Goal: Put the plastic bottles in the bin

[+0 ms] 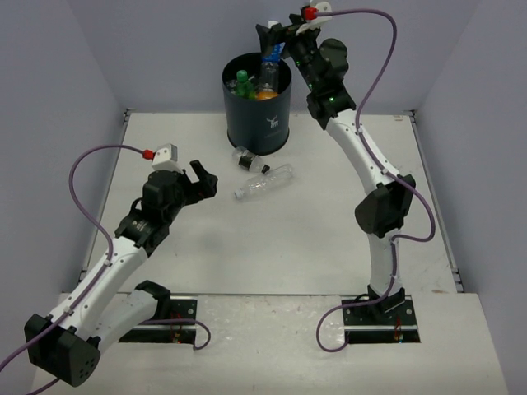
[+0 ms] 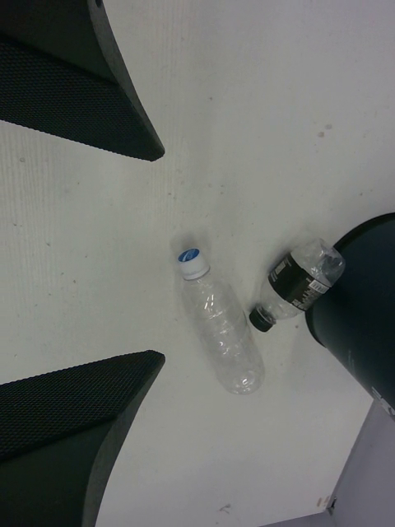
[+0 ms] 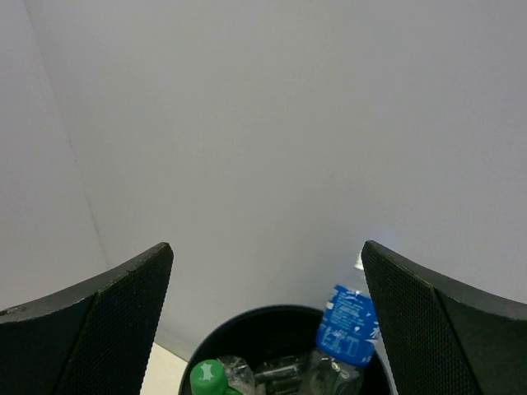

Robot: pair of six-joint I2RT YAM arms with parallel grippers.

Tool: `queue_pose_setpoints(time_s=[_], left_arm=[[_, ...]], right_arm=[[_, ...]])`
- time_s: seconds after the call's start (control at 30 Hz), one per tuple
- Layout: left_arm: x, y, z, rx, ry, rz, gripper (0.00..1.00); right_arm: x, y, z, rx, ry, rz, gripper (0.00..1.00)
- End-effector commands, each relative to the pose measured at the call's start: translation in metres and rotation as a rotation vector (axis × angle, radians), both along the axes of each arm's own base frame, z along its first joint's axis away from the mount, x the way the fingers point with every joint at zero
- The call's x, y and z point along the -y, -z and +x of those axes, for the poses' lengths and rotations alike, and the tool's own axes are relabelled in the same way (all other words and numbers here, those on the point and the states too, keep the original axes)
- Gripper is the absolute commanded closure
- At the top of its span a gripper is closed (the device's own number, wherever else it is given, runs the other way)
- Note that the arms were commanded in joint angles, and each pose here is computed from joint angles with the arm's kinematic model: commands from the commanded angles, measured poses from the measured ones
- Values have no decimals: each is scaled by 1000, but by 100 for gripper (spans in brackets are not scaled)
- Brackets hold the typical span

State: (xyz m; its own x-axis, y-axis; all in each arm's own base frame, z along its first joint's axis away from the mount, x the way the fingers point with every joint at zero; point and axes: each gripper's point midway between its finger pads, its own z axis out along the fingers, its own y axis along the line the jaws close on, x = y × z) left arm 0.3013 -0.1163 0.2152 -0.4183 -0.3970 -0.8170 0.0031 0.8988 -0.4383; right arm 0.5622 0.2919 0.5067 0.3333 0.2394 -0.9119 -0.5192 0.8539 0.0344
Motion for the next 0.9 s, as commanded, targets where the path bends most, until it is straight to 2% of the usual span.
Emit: queue_pose_setpoints(time_s=[0.0,0.23,0.37,0.4,0.47,0.57,0.63,0.67,0.87], left_arm=[[-1,-4,-1,8,-7,-22,0],[-3,-3,2,5,-19,-10,0],[-3,0,3,-7,-21,-5,0],[-4,0,3,-10,-26,-1,0],[-6,0,2,-7,-33,6,0],[-10,-3,0,0,-43,21,0],[-13,-5,-1,3,-52,28,0],[-15,-4,-3,2,-57,29,0],[-19,5,-9,-15,-71,34,0]], right_arm=[[-6,15,4,-44,-11,-43,1],[-20,48,8,-101,-73,-84,2],[-22,73,-3,-187,-107,-173,3],[-25,96,-7,-240,-131,-227,2],[-24,128,-30,-287,-193,-354,1],[-29,173,-98,-232,-437,-642,1],[-21,175,-132,-162,-502,-764,1],[-16,195,-144,-174,-540,-828,1],[1,246,-185,-215,-652,-1001,1]])
